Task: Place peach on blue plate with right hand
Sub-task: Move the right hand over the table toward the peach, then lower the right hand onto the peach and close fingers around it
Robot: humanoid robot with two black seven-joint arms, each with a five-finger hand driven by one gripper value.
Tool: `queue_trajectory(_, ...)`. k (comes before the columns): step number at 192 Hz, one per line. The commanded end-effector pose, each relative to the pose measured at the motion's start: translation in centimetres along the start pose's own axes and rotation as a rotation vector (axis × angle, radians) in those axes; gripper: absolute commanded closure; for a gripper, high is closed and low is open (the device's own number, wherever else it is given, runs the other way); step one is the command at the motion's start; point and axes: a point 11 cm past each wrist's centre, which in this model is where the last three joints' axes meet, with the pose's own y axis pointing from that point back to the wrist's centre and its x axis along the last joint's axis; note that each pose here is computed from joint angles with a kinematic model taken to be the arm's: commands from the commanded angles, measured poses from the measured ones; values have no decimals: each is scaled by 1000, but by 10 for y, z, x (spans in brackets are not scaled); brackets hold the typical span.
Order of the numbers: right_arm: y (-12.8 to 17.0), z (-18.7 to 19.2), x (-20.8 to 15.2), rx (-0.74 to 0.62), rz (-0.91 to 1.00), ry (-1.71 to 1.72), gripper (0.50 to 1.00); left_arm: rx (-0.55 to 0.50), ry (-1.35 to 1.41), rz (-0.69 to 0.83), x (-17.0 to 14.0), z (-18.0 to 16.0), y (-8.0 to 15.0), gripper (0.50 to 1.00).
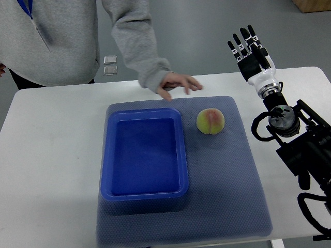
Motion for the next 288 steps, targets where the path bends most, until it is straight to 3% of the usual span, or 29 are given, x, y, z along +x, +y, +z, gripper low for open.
queue_trajectory(1, 0, 0, 0, 0, 0, 0, 570, 0, 0, 0, 0, 0, 0, 500)
queue_trajectory(69, -12, -11, -17, -19, -55, 70, 570, 0, 3, 1, 1, 0, 0, 500)
queue_trajectory(113, -20, -16, -67, -391, -351, 828, 570, -2, -11, -17, -3, 2, 0, 500)
queue_trajectory(122, -20, -16, -67, -391, -351, 828, 570, -2, -11, -17, -3, 2, 0, 500)
queue_trajectory(123, -21, -19, -74, -480, -412, 1037, 570, -2, -12, -26, -6, 2, 0, 500)
queue_trajectory(130, -23, -23, -80, -538, -449, 1175, 570, -2, -14, -30, -8, 2, 0, 500)
queue_trajectory(139, -23, -23, -80, -538, -449, 1175, 570, -2, -14, -30, -8, 2, 0, 500)
queue_trajectory(140, -24, -28, -84, -643, -488, 1388, 570, -2, -13, -32, -9, 2, 0, 500)
queue_trajectory(142, -24, -29, -84, -674, -493, 1437, 570, -2, -14, -32, -9, 2, 0, 500)
queue_trajectory(158, -26, -34, -91, -873, -527, 1728, 570, -2, -13, -32, -9, 2, 0, 500)
queue_trajectory(170, -27, -36, -94, -892, -530, 1761, 570, -2, -13, -32, -9, 2, 0, 500)
queue_trajectory(171, -31, -43, -104, -976, -524, 1901, 570, -2, -13, -32, -9, 2, 0, 500)
queue_trajectory(175, -33, -46, -109, -1003, -518, 1954, 570, -2, -13, -32, -9, 2, 0, 500)
queue_trajectory(205, -31, -37, -137, -1075, -581, 2089, 572, -2, -11, -31, -8, 2, 0, 500)
queue_trajectory(288, -16, 15, -111, -1152, -632, 2075, 572, -2, -11, -31, -8, 2, 0, 500)
